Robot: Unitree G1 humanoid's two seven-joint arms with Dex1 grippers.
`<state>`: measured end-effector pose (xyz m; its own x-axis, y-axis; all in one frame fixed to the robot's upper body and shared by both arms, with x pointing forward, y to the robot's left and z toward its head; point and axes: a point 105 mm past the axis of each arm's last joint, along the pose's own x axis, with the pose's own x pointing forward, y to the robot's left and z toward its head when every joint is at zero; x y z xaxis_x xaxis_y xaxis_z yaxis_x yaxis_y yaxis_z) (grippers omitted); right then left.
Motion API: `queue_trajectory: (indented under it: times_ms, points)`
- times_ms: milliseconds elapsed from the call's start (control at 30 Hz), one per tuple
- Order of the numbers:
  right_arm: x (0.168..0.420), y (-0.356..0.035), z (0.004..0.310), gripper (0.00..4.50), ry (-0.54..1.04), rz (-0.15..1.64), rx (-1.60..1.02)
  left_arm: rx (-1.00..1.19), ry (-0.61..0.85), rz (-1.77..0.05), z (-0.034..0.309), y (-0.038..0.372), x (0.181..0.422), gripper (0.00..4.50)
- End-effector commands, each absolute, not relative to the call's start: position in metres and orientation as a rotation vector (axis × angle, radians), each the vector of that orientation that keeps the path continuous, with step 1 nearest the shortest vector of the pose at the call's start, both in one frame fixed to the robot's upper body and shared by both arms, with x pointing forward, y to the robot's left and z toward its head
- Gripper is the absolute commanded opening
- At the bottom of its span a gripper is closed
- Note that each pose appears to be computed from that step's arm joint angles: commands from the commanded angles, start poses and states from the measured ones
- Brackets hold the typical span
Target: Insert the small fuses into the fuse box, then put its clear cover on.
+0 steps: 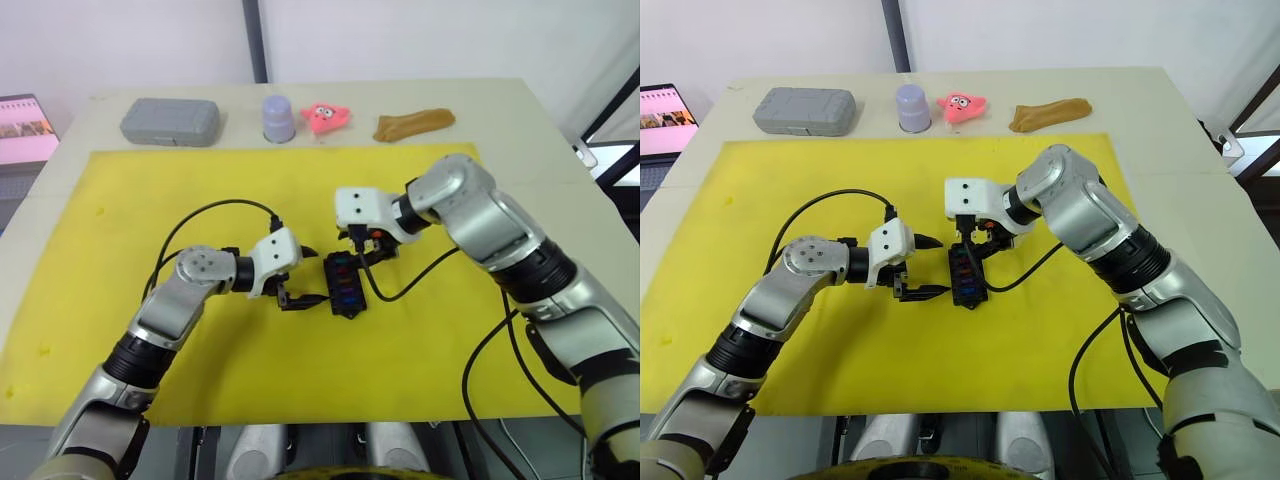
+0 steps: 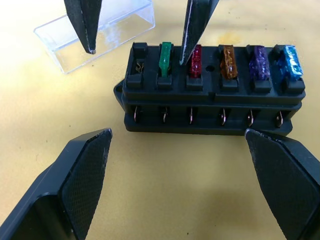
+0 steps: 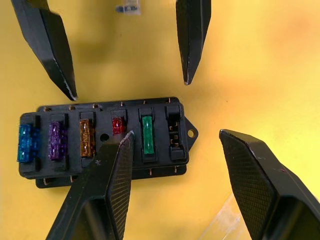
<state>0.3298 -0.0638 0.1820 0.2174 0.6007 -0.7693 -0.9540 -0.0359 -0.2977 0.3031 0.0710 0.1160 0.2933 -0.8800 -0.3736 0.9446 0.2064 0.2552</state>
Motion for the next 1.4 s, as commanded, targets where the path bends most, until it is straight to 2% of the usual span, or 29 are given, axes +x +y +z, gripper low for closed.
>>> queue_trajectory:
  times_ms: [33,167,200,267,400,667,933,1233,1400]
  points:
    - [0.328,-0.060,0.214,2.87,0.372,1.324,-0.934,0.498,0.110,-1.268,0.126,0.070,0.306,4.50]
    - [0.325,-0.064,0.225,2.87,0.338,1.335,-0.878,0.500,0.106,-1.265,0.127,0.070,0.306,4.50]
    - [0.325,-0.067,0.222,2.63,0.335,1.336,-0.857,0.500,0.105,-1.265,0.127,0.070,0.306,4.50]
    - [0.323,-0.071,0.215,2.02,0.315,1.346,-0.826,0.502,0.105,-1.266,0.126,0.071,0.306,4.50]
    - [0.317,-0.074,0.202,0.02,0.235,1.399,-0.697,0.504,0.102,-1.265,0.127,0.071,0.307,4.50]
    - [0.316,-0.075,0.181,0.02,0.196,1.388,-0.528,0.508,0.101,-1.269,0.128,0.072,0.307,4.50]
    - [0.316,-0.079,0.162,0.02,0.263,1.384,-0.518,0.512,0.104,-1.270,0.129,0.073,0.307,4.50]
    - [0.327,-0.091,0.121,0.02,0.393,1.325,-0.593,0.518,0.106,-1.267,0.130,0.074,0.308,4.50]
    - [0.329,-0.095,0.118,0.02,0.434,1.314,-0.595,0.519,0.108,-1.268,0.131,0.075,0.307,4.50]
